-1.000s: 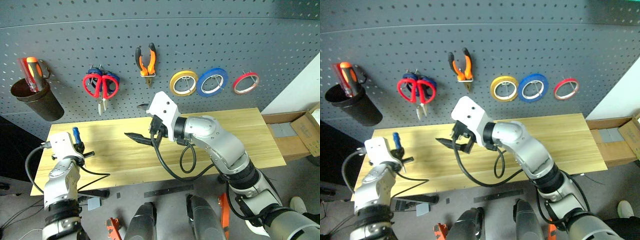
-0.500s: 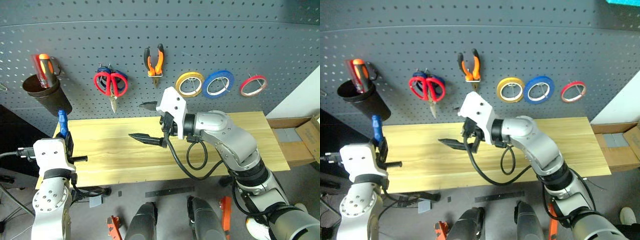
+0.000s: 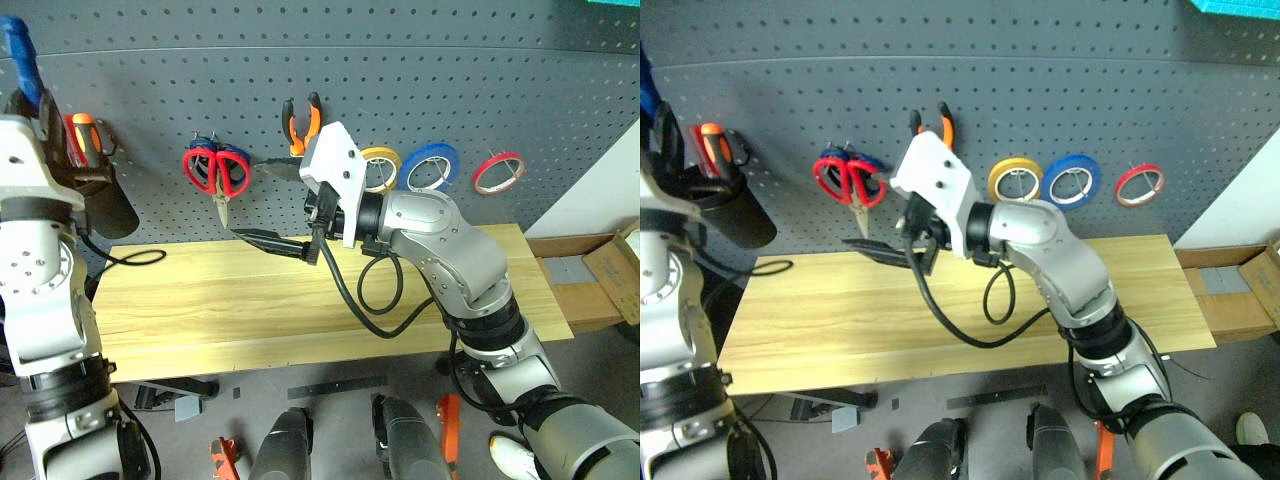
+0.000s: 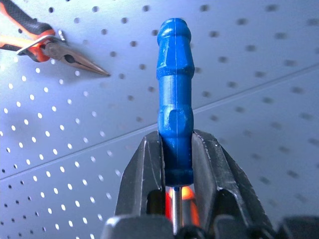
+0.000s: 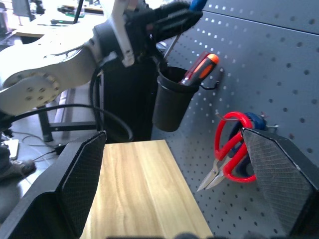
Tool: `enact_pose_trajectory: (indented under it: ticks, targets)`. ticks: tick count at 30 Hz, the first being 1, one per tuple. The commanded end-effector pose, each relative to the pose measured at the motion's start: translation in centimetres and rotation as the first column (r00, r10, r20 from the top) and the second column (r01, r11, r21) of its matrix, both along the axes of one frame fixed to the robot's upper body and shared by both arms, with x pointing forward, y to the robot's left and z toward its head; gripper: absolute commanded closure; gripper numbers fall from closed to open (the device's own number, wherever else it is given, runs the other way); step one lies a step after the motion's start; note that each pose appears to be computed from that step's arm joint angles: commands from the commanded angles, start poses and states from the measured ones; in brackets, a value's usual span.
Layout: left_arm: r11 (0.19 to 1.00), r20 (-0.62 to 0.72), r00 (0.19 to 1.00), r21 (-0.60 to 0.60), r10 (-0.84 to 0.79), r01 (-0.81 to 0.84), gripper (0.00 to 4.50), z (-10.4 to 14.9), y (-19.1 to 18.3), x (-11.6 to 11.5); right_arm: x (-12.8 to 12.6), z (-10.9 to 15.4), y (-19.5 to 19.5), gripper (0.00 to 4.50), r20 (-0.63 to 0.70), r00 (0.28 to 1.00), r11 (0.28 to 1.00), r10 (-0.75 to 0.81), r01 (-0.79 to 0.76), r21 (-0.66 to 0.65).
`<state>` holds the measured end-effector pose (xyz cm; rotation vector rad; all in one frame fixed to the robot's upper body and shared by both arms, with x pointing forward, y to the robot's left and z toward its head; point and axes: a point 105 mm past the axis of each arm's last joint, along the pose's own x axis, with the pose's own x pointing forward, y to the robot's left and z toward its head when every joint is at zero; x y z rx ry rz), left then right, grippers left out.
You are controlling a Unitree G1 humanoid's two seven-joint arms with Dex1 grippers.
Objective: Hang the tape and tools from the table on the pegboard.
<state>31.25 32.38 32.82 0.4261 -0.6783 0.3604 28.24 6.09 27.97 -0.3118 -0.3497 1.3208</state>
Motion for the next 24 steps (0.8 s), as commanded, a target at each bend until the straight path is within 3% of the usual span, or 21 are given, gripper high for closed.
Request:
enact_pose_trajectory:
  ticks: [1,15,24]
  targets:
    - [0.999,0.068,0.997,0.019,0.047,-0.049,4.07,1.2,1.8,-0.1,-0.8,1.2,0.4,0.0,0.058,0.998,0.999,0.019,-0.021,0.025]
    - [0.988,0.023,0.995,-0.129,0.093,-0.09,4.07,-4.5,3.0,4.7,-1.0,0.8,0.8,0.0,0.054,0.998,0.999,0.035,-0.036,0.012]
    - [0.975,0.118,0.987,-0.203,0.113,-0.087,1.09,-3.5,3.6,3.0,-0.9,0.6,0.7,0.0,0.052,0.998,1.0,0.028,-0.028,0.006]
